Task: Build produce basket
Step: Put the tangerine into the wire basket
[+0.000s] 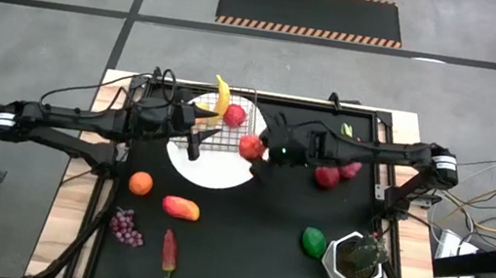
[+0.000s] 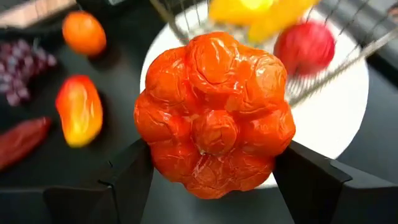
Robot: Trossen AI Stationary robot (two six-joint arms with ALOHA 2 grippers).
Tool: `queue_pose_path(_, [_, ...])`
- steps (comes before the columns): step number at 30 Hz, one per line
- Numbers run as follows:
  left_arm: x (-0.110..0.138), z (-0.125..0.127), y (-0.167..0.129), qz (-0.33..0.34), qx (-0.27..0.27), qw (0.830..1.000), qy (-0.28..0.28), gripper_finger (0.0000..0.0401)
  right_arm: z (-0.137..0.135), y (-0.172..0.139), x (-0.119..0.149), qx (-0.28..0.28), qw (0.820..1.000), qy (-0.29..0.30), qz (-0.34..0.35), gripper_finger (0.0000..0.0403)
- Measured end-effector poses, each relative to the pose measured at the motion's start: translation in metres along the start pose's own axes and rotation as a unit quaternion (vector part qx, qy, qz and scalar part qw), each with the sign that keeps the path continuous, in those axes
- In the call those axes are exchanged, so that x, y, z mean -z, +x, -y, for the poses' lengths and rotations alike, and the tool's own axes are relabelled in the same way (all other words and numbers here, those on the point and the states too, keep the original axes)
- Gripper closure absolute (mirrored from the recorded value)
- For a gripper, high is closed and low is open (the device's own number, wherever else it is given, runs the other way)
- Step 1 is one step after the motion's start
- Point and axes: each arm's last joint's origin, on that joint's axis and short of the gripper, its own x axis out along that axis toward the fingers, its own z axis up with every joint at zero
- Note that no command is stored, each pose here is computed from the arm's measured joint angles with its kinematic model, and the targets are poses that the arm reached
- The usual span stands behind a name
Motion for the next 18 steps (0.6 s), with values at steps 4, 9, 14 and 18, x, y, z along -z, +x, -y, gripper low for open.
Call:
queue_pose_path(4, [0.008,0.0,-0.005,0.021,-0.005,1.0,-0.007,0.0214,0.009,0.007,-0.023,0.01,1.0,-0.005,0.013,0.0126])
queue_pose_path(9, [0.008,-0.003,-0.015,0.064,-0.014,0.998,0.008,0.0214,0.025,0.036,-0.042,0.011,1.0,-0.007,-0.007,0.0126])
queue_pose_path(14, [0.005,-0.006,-0.025,0.096,-0.022,0.995,0.018,0.0214,0.044,0.063,-0.06,0.015,0.999,0.008,-0.03,0.0126])
queue_pose_path(18, [0.012,-0.006,-0.028,0.095,-0.023,0.995,0.029,0.0214,0.057,0.081,-0.065,0.037,0.997,0.022,-0.066,0.0126])
